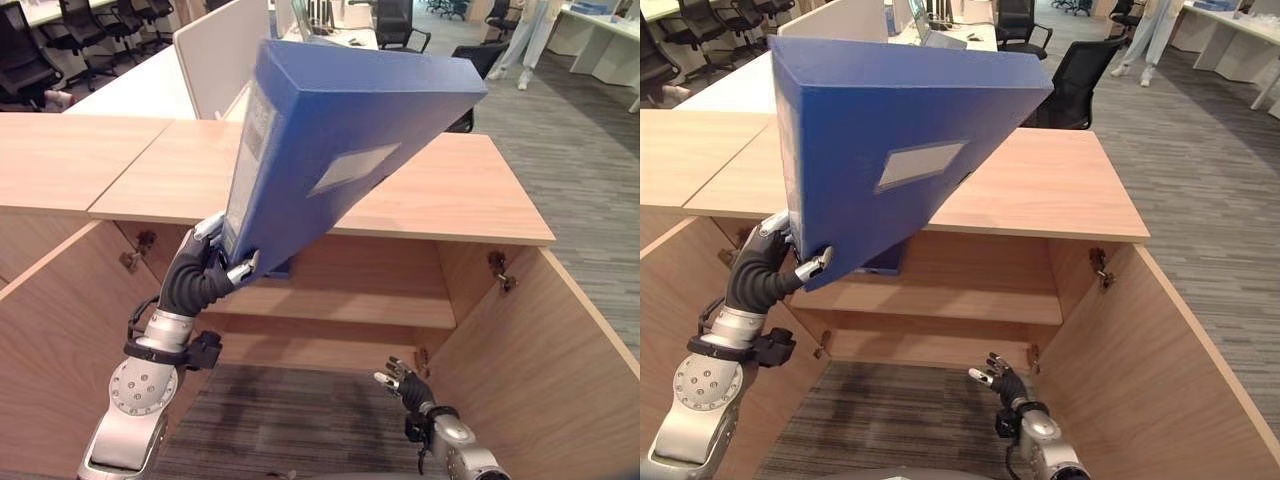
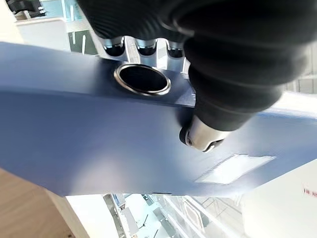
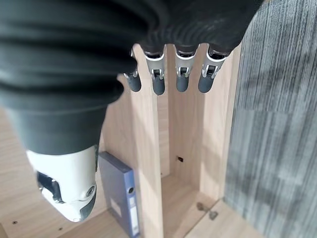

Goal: Put the empty folder in the office cabinet

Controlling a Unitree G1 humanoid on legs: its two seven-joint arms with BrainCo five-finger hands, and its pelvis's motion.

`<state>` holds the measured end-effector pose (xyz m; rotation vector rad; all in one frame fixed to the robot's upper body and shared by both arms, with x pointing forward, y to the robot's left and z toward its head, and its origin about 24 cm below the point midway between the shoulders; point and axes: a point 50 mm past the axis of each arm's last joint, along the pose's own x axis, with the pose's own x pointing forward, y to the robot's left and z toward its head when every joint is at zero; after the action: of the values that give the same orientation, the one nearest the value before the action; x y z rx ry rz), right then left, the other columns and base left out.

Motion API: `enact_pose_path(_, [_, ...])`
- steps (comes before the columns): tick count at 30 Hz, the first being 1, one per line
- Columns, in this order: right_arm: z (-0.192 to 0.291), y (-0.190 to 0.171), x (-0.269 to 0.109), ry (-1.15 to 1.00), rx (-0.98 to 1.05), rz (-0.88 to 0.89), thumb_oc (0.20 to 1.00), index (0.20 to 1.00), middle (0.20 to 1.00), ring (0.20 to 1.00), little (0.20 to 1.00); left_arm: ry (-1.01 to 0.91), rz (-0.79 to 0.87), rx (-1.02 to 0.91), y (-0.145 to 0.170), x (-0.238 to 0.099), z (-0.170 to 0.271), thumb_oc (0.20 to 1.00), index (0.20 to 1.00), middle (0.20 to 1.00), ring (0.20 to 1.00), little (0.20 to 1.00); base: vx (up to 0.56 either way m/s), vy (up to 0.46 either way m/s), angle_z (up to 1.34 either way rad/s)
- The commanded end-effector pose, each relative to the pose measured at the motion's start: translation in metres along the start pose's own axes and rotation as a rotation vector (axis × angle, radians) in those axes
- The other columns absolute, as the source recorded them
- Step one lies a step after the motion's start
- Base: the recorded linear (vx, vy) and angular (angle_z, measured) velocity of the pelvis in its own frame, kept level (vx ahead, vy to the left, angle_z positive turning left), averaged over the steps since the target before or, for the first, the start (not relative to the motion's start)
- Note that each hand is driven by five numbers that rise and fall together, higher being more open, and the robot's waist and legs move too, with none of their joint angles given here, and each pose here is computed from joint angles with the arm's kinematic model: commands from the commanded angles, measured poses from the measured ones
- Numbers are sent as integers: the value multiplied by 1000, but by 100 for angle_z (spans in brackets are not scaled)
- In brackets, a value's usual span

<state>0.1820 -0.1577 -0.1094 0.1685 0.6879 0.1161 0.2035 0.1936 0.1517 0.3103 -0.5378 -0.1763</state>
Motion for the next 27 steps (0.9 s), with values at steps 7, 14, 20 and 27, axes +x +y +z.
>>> enact_pose_path(7, [37,10,-1,-207,193,89,1000,1000,1000,1000,1000,-41,-24,-243,-3,-5,16,200,200,200,200,200,0,0,0])
enact_pose_path(14, [38,5,-4,-221,271,92,1000,1000,1000,1000,1000,-65,5,-493,-3,-4,16,200,200,200,200,200,0,0,0])
enact_pose_path(20, [32,-2,-7,-211,315,77,1000,1000,1000,1000,1000,-37,49,-594,-2,-9,7,200,200,200,200,200,0,0,0])
enact_pose_path(27, [38,-10,-16,-264,392,95,1000,1000,1000,1000,1000,106,139,-524,5,-31,-17,200,200,200,200,200,0,0,0])
